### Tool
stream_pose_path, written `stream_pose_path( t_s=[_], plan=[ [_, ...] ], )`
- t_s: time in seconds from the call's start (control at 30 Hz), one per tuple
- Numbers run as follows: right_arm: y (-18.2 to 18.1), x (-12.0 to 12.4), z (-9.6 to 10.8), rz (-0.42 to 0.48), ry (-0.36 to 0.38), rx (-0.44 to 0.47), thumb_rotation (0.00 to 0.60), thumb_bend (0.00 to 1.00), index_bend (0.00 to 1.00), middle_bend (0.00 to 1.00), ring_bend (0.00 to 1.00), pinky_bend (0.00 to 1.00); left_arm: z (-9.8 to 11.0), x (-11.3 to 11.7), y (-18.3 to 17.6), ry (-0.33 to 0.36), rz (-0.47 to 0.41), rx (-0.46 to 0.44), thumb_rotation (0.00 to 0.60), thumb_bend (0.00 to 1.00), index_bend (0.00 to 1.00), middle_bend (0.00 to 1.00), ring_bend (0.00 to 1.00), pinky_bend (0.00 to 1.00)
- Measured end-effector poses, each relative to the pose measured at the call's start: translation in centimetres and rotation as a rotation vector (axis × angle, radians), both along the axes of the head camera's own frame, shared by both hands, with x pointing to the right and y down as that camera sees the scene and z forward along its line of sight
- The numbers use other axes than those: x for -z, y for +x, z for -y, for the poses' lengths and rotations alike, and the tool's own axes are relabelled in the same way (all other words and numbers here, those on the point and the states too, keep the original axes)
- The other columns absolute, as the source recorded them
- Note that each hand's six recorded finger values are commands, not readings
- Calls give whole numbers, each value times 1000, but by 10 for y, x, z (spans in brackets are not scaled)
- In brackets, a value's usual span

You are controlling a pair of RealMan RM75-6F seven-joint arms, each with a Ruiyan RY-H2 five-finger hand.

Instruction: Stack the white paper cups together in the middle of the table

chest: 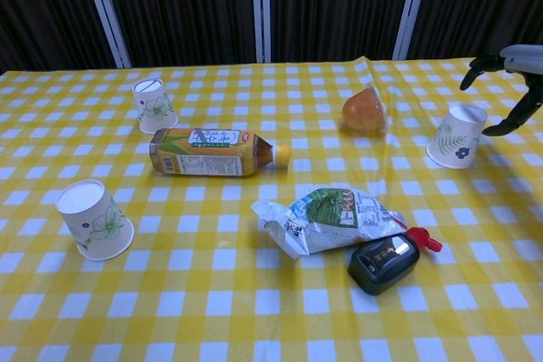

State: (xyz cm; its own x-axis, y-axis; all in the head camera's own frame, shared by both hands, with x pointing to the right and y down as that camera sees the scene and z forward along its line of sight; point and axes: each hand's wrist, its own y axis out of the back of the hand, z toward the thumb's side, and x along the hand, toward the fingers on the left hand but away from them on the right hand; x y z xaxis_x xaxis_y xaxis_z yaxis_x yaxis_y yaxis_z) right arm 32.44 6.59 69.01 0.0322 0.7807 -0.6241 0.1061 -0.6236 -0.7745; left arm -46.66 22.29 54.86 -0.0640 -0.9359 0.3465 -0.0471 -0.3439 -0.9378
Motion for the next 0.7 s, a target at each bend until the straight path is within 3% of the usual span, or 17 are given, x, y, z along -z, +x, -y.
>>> stream_pose_path(
  t_s=[0.37, 0.7],
  plan=[
    [-2, -15, 3, -25, -25, 3, 600, 234, 304, 5, 0, 65, 1, -1, 0, -6, -4, -1, 600, 38, 0, 0, 0, 0],
    [-1, -22, 2, -32, -22, -2, 600, 247, 423, 63, 0, 100, 1, -3, 1, -12, -9, -4, 600, 38, 0, 0, 0, 0]
  ],
)
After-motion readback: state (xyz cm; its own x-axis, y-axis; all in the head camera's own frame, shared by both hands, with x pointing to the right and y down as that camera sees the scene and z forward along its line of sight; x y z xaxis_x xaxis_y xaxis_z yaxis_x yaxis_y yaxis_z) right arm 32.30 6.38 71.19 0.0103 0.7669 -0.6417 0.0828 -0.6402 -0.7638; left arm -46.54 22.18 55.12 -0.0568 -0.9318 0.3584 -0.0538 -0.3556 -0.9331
